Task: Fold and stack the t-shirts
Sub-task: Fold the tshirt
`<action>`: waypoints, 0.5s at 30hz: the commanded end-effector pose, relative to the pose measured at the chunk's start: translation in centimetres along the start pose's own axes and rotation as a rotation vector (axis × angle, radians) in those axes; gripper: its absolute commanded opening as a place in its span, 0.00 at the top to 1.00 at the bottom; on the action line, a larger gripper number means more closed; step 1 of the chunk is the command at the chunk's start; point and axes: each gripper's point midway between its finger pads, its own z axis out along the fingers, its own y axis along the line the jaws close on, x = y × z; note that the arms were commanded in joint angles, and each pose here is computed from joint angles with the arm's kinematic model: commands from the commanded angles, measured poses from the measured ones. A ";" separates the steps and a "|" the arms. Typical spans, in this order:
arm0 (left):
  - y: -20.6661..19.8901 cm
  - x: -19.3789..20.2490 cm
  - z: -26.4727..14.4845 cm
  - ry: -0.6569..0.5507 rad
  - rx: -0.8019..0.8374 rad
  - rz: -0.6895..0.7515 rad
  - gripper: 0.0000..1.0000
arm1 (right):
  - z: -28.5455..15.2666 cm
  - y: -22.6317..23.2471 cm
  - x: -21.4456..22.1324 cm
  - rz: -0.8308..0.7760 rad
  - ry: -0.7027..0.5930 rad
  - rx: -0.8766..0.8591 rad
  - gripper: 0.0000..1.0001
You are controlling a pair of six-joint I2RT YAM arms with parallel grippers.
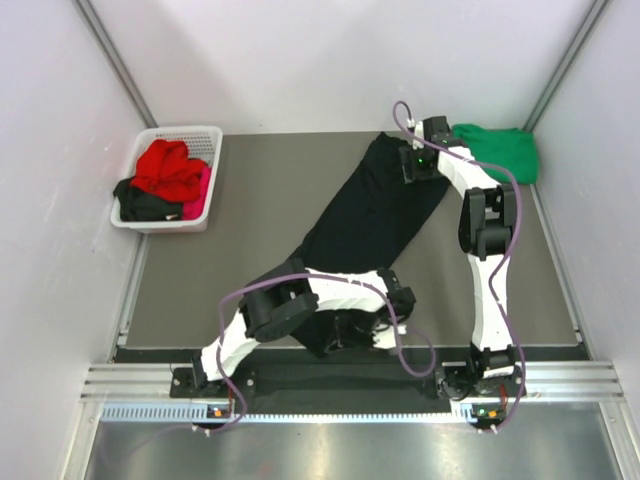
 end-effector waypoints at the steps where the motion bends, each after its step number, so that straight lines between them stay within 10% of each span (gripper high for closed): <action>1: -2.4 -8.0 1.2 -0.242 0.125 0.090 1.00 | -0.7 -1.2 -1.0 -0.036 -0.009 0.040 0.35; 15: -1.0 -9.5 -0.9 -0.272 0.041 0.118 1.00 | 2.9 6.1 -3.1 -0.260 -0.015 -0.108 0.36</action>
